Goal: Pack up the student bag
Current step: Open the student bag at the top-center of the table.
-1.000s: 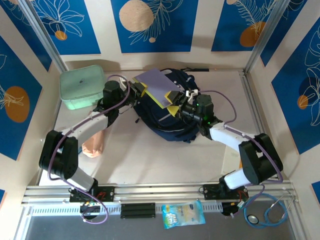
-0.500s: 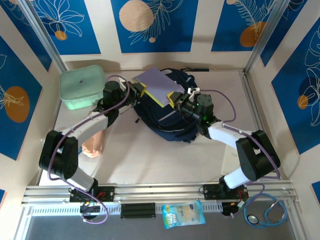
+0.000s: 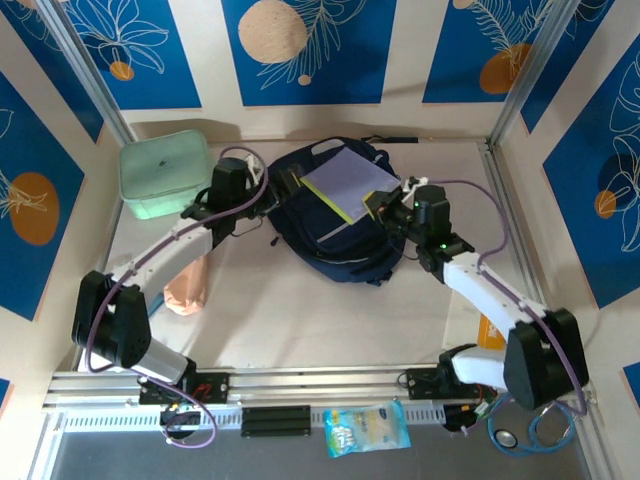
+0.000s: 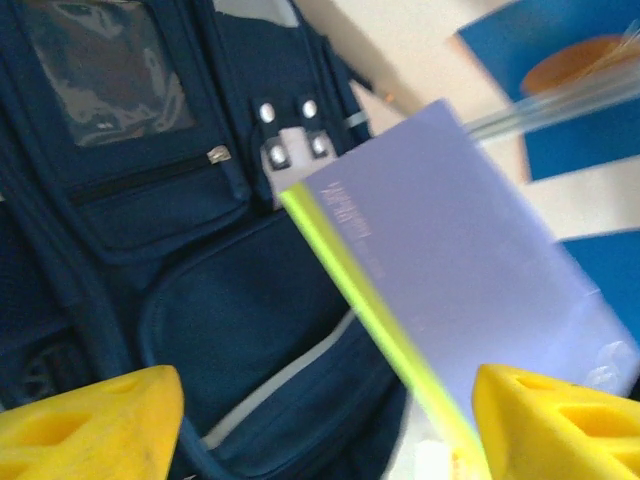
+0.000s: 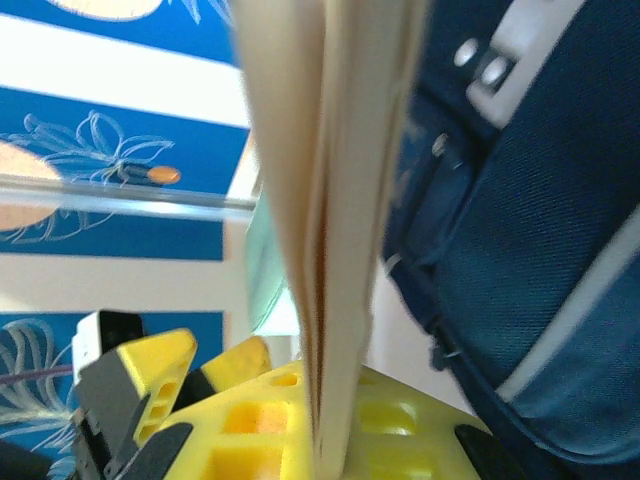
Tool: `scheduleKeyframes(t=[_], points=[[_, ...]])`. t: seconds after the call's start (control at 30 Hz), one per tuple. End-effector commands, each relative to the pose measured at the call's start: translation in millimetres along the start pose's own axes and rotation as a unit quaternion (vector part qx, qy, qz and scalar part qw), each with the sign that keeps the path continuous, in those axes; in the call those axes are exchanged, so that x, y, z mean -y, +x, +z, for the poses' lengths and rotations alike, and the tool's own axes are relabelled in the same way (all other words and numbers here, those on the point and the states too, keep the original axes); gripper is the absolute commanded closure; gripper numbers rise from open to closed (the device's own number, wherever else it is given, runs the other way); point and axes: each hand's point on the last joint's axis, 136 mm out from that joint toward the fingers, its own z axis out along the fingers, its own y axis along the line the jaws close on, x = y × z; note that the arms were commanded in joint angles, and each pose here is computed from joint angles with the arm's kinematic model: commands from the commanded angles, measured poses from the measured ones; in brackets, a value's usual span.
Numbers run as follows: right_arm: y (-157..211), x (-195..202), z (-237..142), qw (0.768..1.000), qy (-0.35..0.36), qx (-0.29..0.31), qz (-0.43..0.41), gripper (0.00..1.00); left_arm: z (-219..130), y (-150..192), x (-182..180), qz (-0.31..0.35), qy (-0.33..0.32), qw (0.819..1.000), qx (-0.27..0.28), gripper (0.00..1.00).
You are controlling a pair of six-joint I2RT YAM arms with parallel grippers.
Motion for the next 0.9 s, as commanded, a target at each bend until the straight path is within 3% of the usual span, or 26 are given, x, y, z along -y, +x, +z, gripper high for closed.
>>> scheduleKeyframes(t=[0.0, 0.13, 0.43, 0.67, 0.87], points=[[-21.8, 14.8, -28.6, 0.995, 0.075, 0.042, -0.058, 0.99, 7.5, 24.2, -6.9, 0.13, -0.068, 0.988, -0.051, 0.19], [-38.1, 21.4, -50.3, 0.992, 0.096, 0.056, -0.055, 1.0, 31.3, 53.7, 3.9, 0.244, -0.091, 0.96, -0.1, 0.01], [-62.1, 45.3, -96.5, 0.981, 0.162, 0.097, -0.049, 1.0, 75.9, 116.5, 23.7, 0.423, -0.091, 0.882, -0.187, 0.0], [-76.0, 56.1, -127.1, 0.975, 0.175, 0.136, -0.03, 1.0, 107.0, 149.1, 30.8, 0.532, -0.126, 0.808, -0.221, 0.1], [-73.5, 59.9, -133.4, 0.975, 0.173, 0.136, -0.024, 1.0, 133.6, 155.1, 27.2, 0.558, -0.146, 0.784, -0.23, 0.19]])
